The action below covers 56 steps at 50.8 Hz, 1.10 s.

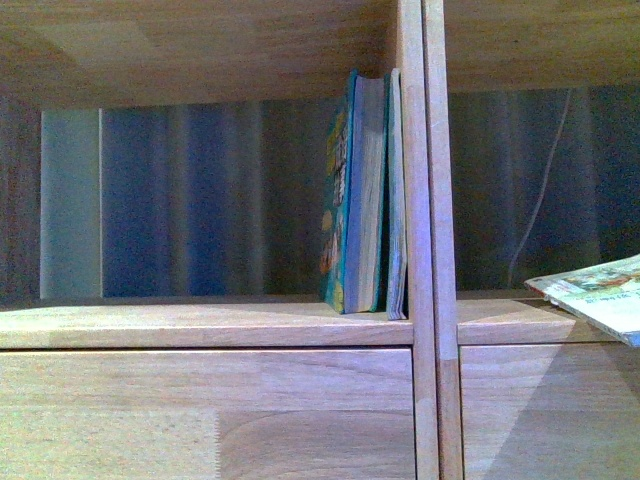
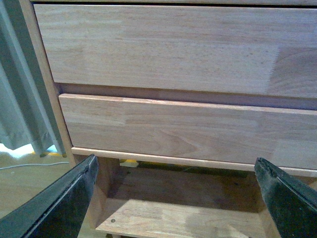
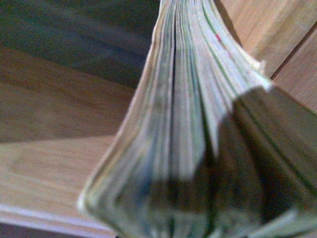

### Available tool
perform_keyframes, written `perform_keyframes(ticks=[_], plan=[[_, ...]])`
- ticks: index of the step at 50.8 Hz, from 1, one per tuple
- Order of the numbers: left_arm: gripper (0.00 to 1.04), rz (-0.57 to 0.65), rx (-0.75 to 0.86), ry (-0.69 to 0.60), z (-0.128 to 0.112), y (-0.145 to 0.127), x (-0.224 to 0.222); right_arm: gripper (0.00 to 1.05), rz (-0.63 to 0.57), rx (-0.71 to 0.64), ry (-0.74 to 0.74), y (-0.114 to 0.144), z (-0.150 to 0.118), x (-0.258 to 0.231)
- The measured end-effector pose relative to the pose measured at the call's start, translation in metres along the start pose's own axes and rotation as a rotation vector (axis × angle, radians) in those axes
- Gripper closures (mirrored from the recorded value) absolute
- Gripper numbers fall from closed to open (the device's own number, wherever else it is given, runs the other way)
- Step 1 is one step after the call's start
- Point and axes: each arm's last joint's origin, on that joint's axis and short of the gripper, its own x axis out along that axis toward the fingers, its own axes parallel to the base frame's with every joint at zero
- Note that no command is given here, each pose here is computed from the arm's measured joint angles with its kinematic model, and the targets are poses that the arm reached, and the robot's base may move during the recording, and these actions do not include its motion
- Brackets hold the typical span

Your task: Organize books on shelf

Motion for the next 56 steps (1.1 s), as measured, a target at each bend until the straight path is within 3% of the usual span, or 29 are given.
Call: perform_keyframes(ticks=[6,13,20,30,43,48,56], plan=[[0.07,-0.009,0.000,0.002,0.000,0.000,0.000,0.97,0.043,-0.037,0.013,0.004,0.001,-0.015],[0.07,-0.325,-0.027,0.094,0.003,0.007,0.008,0.97,0.122,-0.093,0.001,0.015,0.009,-0.038],[0.07,-0.495,-0.083,0.083,0.021,0.022,0.021,0.97,0.236,-0.164,-0.016,0.035,0.019,-0.063],[0.07,-0.473,-0.150,0.023,0.060,0.043,0.063,0.97,0.406,-0.284,-0.019,0.066,0.024,-0.097],[0.07,-0.494,-0.278,0.002,0.101,0.046,0.123,0.97,0.530,-0.345,0.029,0.087,0.005,-0.106],[0.07,-0.563,-0.368,0.034,0.117,0.038,0.152,0.97,0.585,-0.367,0.077,0.095,-0.010,-0.106],[0.07,-0.786,-0.506,0.069,0.147,0.013,0.188,0.97,0.637,-0.407,0.153,0.102,-0.040,-0.099]])
